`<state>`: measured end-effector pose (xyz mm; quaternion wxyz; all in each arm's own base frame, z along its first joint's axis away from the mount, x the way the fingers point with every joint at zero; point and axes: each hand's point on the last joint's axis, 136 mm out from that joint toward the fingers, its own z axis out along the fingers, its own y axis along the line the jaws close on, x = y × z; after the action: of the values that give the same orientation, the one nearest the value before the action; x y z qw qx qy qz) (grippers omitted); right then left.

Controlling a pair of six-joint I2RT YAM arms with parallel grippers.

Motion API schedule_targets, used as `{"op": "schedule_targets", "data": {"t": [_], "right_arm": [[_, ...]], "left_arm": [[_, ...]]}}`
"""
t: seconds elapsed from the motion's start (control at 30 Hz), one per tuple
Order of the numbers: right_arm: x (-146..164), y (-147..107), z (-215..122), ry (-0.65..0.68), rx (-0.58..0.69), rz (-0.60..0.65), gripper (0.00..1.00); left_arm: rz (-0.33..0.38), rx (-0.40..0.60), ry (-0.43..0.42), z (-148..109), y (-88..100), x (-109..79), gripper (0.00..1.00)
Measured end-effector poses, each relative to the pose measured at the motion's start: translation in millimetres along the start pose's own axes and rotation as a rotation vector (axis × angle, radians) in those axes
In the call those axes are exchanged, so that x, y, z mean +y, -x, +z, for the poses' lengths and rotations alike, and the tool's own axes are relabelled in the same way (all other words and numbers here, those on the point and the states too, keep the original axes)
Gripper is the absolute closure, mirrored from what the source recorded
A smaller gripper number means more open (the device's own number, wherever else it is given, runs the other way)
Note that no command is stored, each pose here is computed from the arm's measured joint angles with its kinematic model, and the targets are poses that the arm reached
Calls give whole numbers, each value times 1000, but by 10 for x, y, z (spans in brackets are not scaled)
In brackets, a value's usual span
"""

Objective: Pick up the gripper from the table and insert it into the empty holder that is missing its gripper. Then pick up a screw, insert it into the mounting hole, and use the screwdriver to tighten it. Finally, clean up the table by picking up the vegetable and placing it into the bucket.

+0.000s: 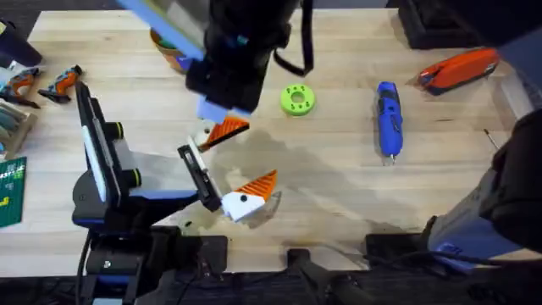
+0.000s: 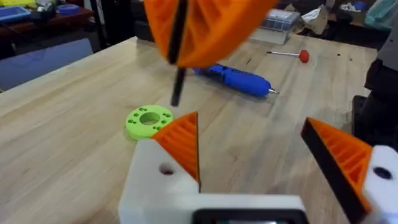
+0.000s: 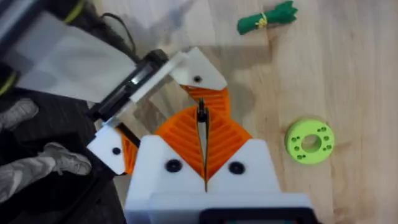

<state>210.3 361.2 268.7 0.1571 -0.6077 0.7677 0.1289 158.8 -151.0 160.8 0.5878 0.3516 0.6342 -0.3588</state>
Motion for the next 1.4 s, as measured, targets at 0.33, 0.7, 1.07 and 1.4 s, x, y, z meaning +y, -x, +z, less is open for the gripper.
{"op": "schedule_targets", "data": {"t": [0.33, 0.7, 1.07, 1.4], "right_arm": [[152, 40, 79, 21, 12, -60, 995], [87, 26, 260, 10, 54, -75, 995], [63, 65, 344, 10, 53, -78, 995], [78, 17, 341, 17, 72, -75, 995]], "left_arm": [[0, 0, 0, 0, 0, 0, 15], [0, 0, 0, 0, 1, 0, 16], [0, 0, 0, 0, 1, 0, 15], [0, 0, 0, 0, 1, 0, 15]]}}
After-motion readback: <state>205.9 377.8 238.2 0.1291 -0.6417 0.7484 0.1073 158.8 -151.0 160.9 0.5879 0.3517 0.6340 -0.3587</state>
